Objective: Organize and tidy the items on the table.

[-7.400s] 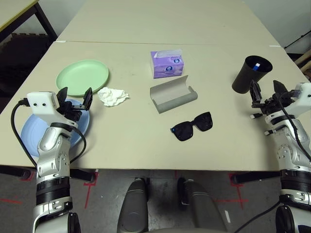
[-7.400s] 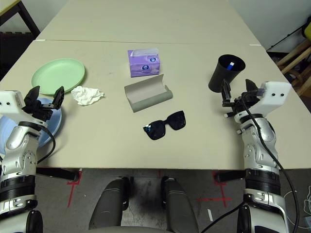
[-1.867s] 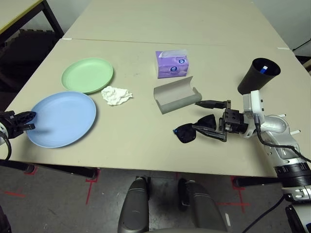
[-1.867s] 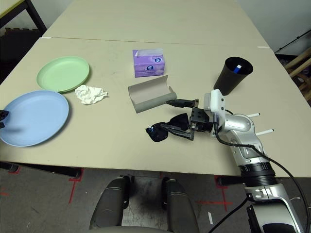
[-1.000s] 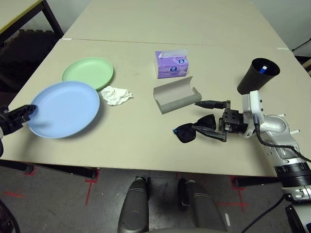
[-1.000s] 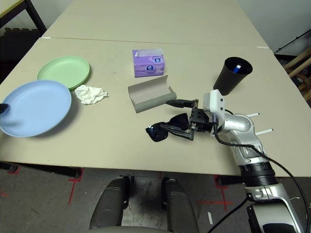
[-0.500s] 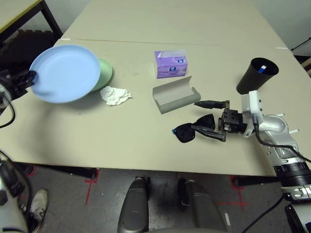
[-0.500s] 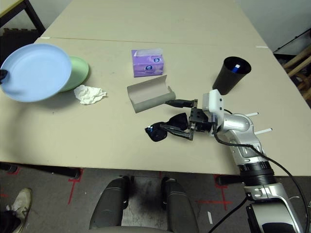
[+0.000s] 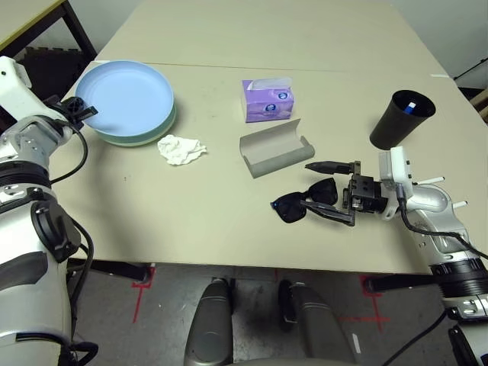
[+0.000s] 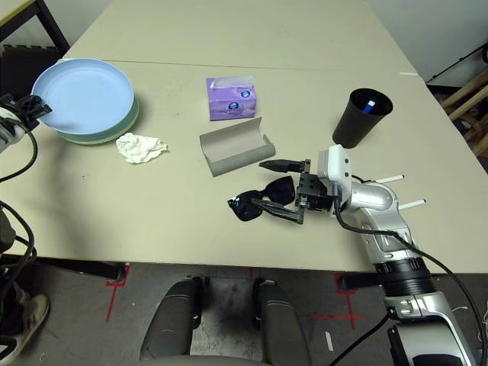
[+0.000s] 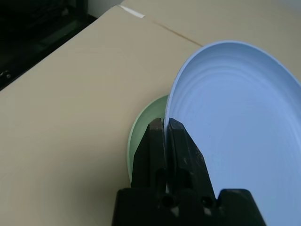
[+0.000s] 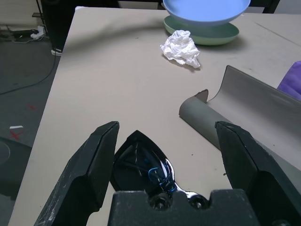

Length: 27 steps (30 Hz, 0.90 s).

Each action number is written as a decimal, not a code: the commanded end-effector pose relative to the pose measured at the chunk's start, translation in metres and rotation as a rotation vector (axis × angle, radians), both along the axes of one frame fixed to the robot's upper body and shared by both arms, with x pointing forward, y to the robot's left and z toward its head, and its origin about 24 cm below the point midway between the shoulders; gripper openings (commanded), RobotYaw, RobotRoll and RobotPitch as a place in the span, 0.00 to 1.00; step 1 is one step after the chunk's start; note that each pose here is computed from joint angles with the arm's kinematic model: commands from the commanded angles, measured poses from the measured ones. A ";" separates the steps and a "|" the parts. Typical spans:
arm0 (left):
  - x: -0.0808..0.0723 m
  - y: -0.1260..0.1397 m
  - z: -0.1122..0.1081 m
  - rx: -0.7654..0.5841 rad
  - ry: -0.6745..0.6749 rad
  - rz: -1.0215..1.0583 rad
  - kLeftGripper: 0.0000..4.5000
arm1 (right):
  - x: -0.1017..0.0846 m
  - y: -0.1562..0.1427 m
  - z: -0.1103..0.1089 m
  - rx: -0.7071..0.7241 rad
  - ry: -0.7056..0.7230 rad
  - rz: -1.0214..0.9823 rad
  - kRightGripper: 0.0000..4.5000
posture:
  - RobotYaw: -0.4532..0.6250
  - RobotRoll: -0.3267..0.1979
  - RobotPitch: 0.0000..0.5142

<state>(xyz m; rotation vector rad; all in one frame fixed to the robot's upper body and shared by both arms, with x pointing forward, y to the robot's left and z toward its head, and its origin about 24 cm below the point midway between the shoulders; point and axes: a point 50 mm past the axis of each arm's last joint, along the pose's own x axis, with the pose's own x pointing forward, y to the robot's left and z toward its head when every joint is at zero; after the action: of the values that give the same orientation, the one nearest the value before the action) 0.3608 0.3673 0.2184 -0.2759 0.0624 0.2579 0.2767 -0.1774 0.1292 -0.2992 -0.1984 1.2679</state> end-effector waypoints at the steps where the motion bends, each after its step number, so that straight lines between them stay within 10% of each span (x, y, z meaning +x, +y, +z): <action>1: 0.001 0.000 0.002 0.056 0.006 0.034 0.01 | -0.003 -0.002 0.001 -0.006 -0.002 -0.008 1.00 | 0.54 0.62 0.36; 14: 0.007 -0.040 -0.019 0.151 0.001 -0.445 0.99 | 0.004 -0.008 0.007 0.046 0.004 -0.094 1.00 | 0.56 0.62 0.36; 27: -0.011 -0.057 -0.029 0.274 0.040 -0.629 0.99 | 0.012 -0.018 0.000 0.104 0.084 -0.299 1.00 | 0.57 0.62 0.36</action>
<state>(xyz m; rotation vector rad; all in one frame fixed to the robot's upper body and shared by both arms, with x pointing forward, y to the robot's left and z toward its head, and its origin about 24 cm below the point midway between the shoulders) 0.3517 0.3122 0.1922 -0.0070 0.1163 -0.3193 0.2890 -0.1892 0.1328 -0.1820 -0.1727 1.0023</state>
